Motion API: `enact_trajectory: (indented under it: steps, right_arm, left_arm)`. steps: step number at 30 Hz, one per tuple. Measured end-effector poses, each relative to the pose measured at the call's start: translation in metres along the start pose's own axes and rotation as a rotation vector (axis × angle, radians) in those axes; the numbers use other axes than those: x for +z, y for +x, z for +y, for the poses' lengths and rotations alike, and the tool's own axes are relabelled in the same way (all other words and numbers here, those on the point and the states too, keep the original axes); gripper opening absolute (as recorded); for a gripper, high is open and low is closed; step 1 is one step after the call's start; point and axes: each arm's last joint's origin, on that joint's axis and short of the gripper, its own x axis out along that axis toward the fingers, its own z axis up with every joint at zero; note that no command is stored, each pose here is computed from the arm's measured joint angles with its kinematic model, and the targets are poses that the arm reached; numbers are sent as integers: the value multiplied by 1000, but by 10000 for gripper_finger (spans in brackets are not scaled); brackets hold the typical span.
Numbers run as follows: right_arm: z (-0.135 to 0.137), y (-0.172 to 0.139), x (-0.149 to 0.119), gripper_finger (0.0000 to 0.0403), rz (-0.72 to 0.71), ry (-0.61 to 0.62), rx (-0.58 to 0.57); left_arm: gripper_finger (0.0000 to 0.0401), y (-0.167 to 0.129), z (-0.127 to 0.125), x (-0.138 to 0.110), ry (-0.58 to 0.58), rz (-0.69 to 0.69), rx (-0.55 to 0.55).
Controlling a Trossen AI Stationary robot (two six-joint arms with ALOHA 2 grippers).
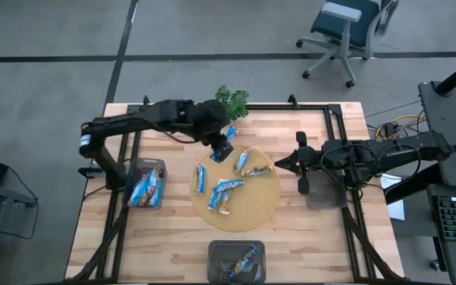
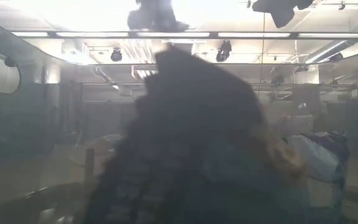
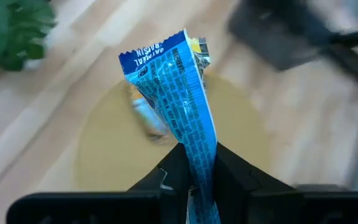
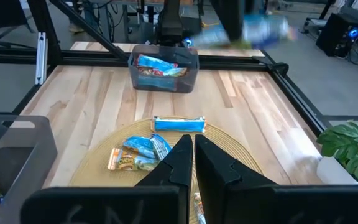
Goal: Pick and place Granola Bars by type
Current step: Put the top blue granola bar into the bottom bin
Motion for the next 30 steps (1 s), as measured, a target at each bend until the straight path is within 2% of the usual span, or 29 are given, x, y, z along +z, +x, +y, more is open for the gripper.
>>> enact_trajectory:
  steps: [6,11,15,19,22,30]
  right_arm:
    - [0,0,0,8,2,0,0]
    - [0,0,0,8,2,0,0]
    - [0,0,0,8,2,1,0]
    - [0,0,0,8,2,2,0]
    - [0,0,0,8,1,4,0]
    - [0,0,0,8,0,5,0]
  left_arm:
    - [39,-38,-26,-13,26,-66,-156]
    - [39,-45,-57,-29,100,-35,-311]
    - [39,-47,-83,-46,227,-10,-411]
    - [39,-44,-107,-61,322,-5,-473]
    - [39,-42,-119,-69,350,-2,-507]
    - [39,-37,-139,-86,434,18,-545]
